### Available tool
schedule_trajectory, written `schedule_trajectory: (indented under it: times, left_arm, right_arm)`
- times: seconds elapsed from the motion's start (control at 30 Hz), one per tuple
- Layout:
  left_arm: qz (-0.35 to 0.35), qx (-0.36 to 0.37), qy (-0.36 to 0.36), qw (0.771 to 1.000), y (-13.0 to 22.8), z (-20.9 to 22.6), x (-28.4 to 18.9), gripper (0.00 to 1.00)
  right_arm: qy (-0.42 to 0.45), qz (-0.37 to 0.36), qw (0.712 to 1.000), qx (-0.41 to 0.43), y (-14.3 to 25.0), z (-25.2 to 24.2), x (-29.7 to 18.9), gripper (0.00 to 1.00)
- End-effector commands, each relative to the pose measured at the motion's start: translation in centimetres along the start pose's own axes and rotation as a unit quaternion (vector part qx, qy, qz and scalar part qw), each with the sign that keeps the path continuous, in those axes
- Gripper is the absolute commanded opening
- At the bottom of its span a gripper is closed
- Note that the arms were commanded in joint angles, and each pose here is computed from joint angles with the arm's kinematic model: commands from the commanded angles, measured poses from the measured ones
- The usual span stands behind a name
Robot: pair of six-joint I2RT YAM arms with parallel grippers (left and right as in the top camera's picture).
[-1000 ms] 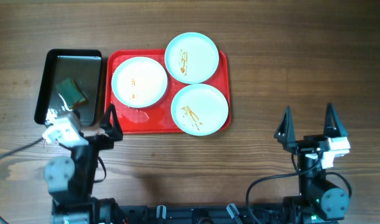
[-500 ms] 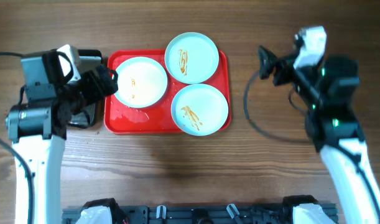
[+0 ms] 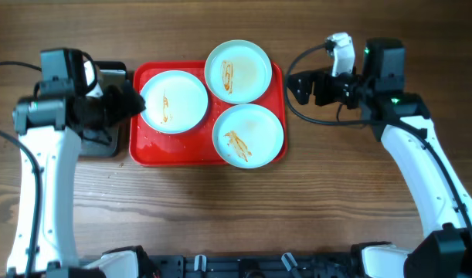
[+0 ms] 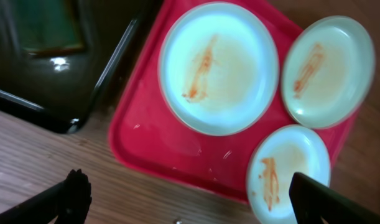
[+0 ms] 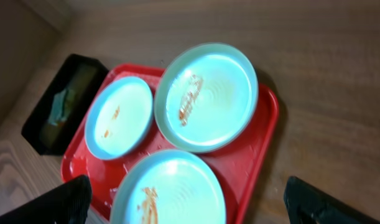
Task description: Clean dirty plates on tray and stack at the side
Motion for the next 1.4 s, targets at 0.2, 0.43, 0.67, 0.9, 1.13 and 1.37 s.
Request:
schedule_trajectory:
  times: [0.2, 0.43, 0.67, 0.9, 1.13, 1.37]
  left_arm:
    - [0.024, -0.141, -0.183, 0.973, -4.6, 7.3, 1.7, 0.98]
    - [0.026, -0.096, -0.202, 0.974, -8.3, 10.2, 10.4, 0.92]
    - [0.018, -0.097, -0.204, 0.974, -9.6, 11.7, 16.3, 0.91]
    - [0.036, -0.100, -0.202, 0.974, -9.2, 12.5, 19.8, 0.73]
    - [0.063, -0.104, -0.202, 0.972, -8.4, 12.4, 20.0, 0.52]
    - [0.099, -0.127, -0.177, 0.971, -7.4, 12.0, 19.9, 0.69]
  right_arm:
    - [0.038, 0.061, 0.997, -0.034, -3.7, 3.2, 3.7, 0.99]
    - [0.015, 0.054, 0.996, 0.075, -3.7, 2.7, 7.4, 0.91]
    - [0.033, 0.057, 0.996, 0.065, -3.2, 3.4, 8.0, 0.87]
    - [0.034, 0.060, 0.995, 0.066, -3.0, 3.3, 8.0, 0.84]
    - [0.043, 0.057, 0.995, 0.067, -3.1, 3.2, 8.0, 0.81]
    - [0.043, 0.057, 0.995, 0.067, -3.1, 3.2, 8.0, 0.81]
Point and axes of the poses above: each gripper's point midway between its finger pads, its own x axis out along the fingers, its own z axis along the line the jaws close on, y = z × x, the point moved 10 cm from there along -x, back along the fingers, and after that the axes turned 8 degrees about x, right-handed, at the moved point
